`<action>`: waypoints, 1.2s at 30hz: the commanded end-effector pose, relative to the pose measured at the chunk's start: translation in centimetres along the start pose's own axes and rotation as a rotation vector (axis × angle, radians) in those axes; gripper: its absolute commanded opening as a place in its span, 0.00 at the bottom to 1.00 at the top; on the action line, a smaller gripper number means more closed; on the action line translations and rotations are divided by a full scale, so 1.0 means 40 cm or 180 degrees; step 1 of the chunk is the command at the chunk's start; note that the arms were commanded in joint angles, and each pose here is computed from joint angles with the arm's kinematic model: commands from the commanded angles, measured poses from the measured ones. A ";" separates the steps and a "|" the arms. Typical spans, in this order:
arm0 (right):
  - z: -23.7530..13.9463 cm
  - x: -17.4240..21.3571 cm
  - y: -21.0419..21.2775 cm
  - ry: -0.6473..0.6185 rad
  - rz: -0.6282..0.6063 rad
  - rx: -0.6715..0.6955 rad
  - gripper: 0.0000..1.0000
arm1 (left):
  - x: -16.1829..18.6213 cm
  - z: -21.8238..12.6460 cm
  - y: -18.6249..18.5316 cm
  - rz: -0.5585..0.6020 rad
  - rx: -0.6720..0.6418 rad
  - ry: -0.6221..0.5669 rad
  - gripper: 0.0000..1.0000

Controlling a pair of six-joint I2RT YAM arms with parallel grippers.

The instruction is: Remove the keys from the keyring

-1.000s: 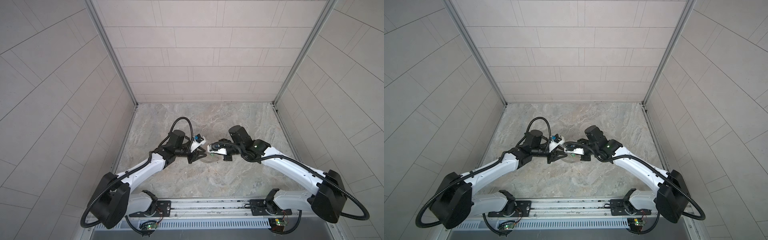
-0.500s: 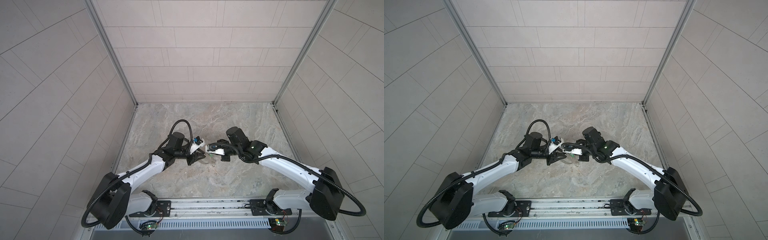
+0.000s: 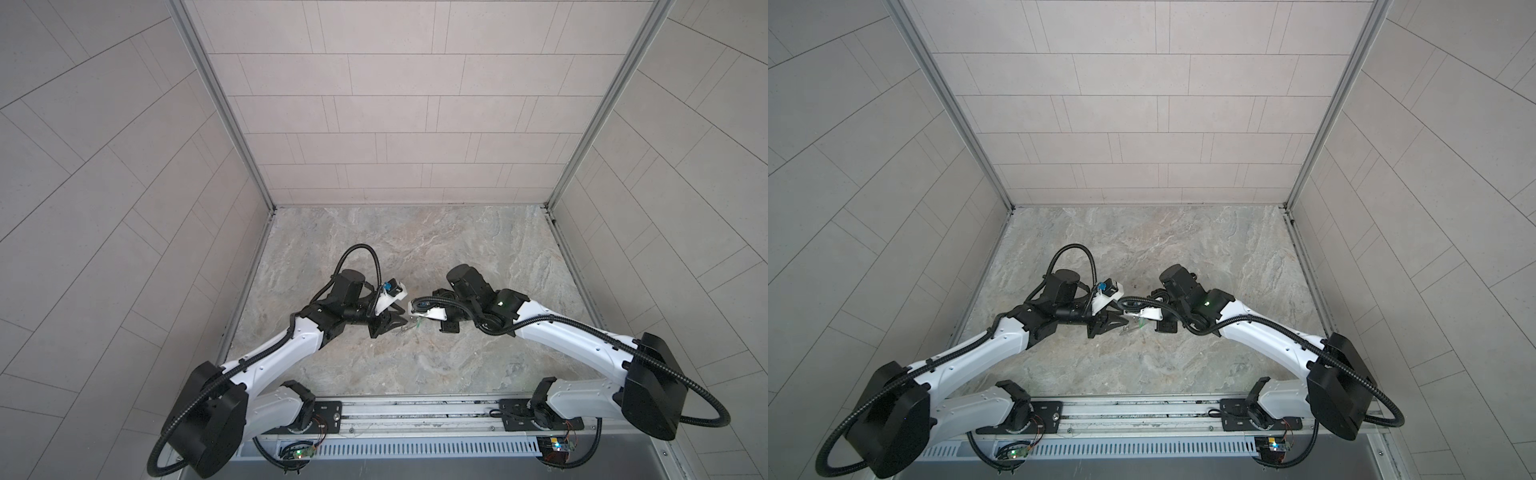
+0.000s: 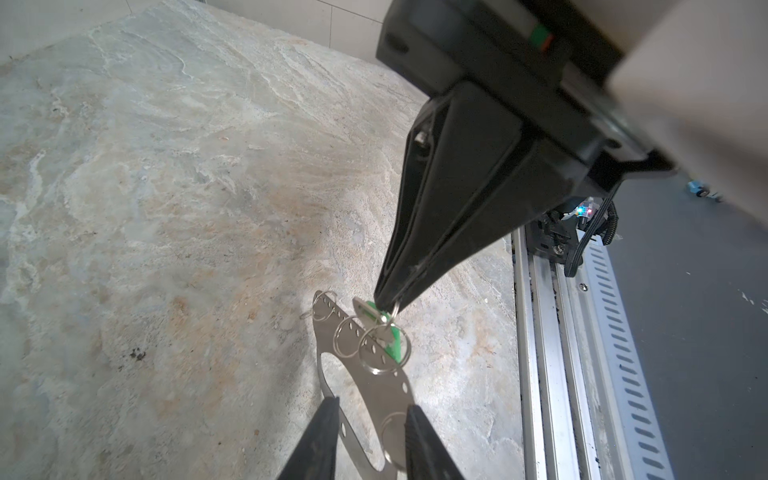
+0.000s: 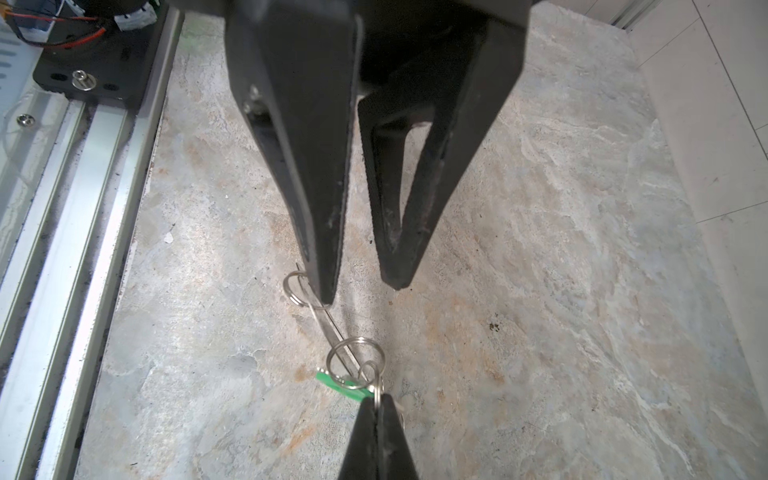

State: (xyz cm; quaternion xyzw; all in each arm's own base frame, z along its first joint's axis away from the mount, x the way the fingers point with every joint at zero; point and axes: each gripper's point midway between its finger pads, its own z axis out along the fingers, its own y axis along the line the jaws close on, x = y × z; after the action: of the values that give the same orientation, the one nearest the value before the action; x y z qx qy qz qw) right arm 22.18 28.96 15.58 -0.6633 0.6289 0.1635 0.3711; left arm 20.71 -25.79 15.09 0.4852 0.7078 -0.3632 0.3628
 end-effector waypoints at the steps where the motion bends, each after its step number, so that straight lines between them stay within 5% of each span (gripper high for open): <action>1: -0.018 -0.008 0.007 -0.0025 -0.0025 0.0035 0.00 | -0.002 -0.025 0.012 0.0114 -0.0210 0.0065 0.33; 36: 0.016 -0.013 0.000 0.0024 -0.0209 0.0142 0.00 | -0.017 0.057 -0.008 -0.0230 0.0490 -0.0218 0.39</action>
State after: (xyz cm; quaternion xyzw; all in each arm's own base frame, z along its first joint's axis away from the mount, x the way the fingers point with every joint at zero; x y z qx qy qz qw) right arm 22.07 29.42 15.52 -0.6714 0.6211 0.1404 0.3792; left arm 21.10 -27.93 14.54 0.4752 0.6900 -0.4302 0.3362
